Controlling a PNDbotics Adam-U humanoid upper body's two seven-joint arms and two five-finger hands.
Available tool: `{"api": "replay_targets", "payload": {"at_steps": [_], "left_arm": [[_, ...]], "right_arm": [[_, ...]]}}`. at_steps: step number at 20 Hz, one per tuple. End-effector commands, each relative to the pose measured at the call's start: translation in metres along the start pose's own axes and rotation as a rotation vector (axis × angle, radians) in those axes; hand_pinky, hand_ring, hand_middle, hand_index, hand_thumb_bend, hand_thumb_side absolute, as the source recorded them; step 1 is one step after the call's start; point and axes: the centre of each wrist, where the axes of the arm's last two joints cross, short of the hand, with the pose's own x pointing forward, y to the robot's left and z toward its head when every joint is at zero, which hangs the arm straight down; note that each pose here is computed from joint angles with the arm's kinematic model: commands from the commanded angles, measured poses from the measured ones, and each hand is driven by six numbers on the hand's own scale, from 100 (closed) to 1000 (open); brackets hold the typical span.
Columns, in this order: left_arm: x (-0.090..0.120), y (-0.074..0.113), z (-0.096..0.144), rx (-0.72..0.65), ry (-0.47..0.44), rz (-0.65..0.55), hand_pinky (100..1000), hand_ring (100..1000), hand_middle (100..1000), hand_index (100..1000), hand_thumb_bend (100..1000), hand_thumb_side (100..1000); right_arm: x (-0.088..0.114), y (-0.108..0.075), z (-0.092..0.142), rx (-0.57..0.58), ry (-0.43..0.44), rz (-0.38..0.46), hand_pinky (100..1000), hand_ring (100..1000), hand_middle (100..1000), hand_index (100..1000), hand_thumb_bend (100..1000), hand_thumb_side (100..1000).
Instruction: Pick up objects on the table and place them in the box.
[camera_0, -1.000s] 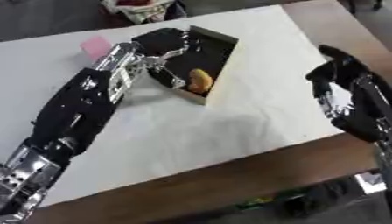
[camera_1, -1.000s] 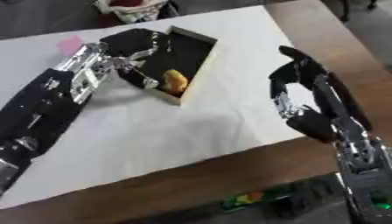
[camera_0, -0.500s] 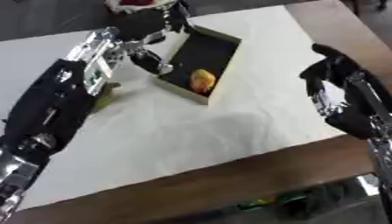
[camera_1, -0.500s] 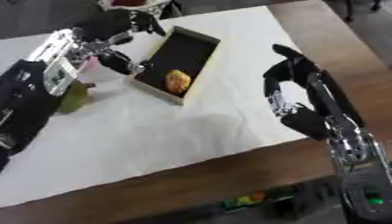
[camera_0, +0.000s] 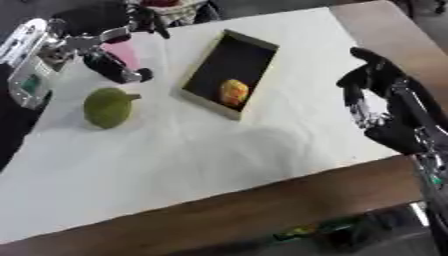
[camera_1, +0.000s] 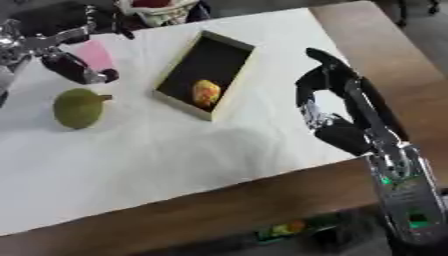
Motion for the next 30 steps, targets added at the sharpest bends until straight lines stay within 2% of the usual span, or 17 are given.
{"api": "replay_targets", "payload": {"at_steps": [1,6,10,15,22,24,27,29,30], "left_arm": [[-0.01,0.012,0.026,-0.071,0.034,-0.038,811,764,765,828,431,145],[-0.018,-0.002,0.047,-0.172,0.08,-0.025,818,770,773,830,454,170],[-0.023,-0.011,0.053,-0.239,0.107,-0.027,825,776,778,831,477,184],[-0.032,-0.023,0.053,-0.304,0.155,-0.037,829,780,782,830,512,189],[-0.042,-0.035,0.043,-0.263,0.24,-0.078,827,774,777,819,532,152],[-0.043,-0.039,0.04,-0.237,0.255,-0.091,819,762,763,793,526,152],[-0.044,-0.045,0.035,-0.19,0.266,-0.106,804,744,738,700,501,152],[-0.045,-0.048,0.033,-0.15,0.27,-0.111,783,714,698,588,437,146],[-0.044,-0.049,0.032,-0.124,0.272,-0.113,782,712,696,580,432,146]], "right_arm": [[0.002,-0.009,-0.001,-0.009,-0.009,0.033,720,707,611,952,100,595],[0.002,-0.009,0.0,-0.013,-0.004,0.036,720,706,611,952,100,597],[0.002,-0.009,0.0,-0.012,-0.004,0.037,720,706,611,952,100,599],[0.002,-0.009,0.0,-0.014,-0.003,0.037,720,706,611,952,100,597],[0.002,-0.009,0.0,-0.016,-0.002,0.035,721,705,610,951,100,596],[0.002,-0.009,0.0,-0.016,-0.003,0.034,721,705,610,951,100,595],[0.002,-0.008,0.0,-0.017,-0.002,0.034,721,705,610,951,100,595],[0.002,-0.008,0.0,-0.018,-0.002,0.033,721,705,610,951,100,591],[0.002,-0.008,0.0,-0.018,-0.002,0.033,721,705,610,951,100,591]]}}
